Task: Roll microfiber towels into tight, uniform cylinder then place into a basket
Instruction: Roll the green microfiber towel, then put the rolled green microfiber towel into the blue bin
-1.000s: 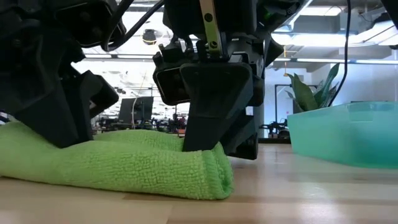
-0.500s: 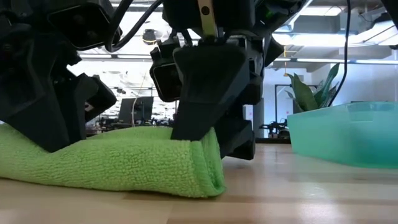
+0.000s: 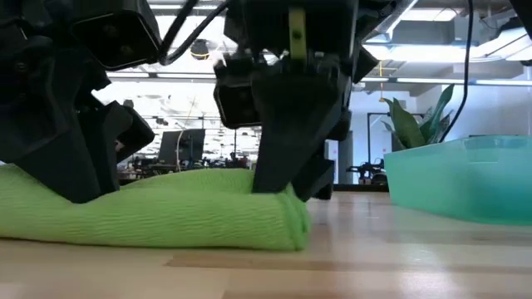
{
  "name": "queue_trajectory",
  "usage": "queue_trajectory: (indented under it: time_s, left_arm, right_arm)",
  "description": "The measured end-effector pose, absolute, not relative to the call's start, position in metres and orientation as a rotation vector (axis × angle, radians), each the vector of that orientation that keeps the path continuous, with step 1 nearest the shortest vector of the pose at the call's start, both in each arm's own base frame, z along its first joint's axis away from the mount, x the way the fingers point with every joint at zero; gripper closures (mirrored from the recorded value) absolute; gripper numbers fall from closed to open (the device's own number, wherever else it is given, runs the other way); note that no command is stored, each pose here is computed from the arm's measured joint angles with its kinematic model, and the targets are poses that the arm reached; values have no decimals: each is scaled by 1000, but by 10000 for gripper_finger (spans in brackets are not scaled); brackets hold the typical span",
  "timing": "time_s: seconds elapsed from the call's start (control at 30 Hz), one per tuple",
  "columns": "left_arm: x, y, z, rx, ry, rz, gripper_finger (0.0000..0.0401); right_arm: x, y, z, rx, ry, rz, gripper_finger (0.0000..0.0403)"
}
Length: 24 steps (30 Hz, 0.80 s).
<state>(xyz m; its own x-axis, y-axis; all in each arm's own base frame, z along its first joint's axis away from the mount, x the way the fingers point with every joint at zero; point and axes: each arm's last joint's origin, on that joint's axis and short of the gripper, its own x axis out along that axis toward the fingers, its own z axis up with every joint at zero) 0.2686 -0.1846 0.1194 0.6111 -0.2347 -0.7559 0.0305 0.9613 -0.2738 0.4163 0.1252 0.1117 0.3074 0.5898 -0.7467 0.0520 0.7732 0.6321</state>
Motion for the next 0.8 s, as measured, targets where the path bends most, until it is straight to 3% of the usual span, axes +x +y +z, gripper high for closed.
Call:
queue_trajectory:
  time_s: [0.3, 0.53, 0.67, 0.8]
  left_arm:
    - [269, -184, 119, -262, 903, -136, 320]
    - [269, -183, 119, -268, 900, -123, 320]
    - [269, -183, 119, -266, 896, -115, 320]
    - [269, -183, 119, -259, 895, -117, 320]
  right_arm:
    - [389, 112, 158, 298, 1245, 145, 249]
    - [371, 138, 184, 122, 1059, 183, 249]
    - [368, 171, 189, -5, 857, 287, 249]
    - [364, 192, 186, -110, 793, 392, 250]
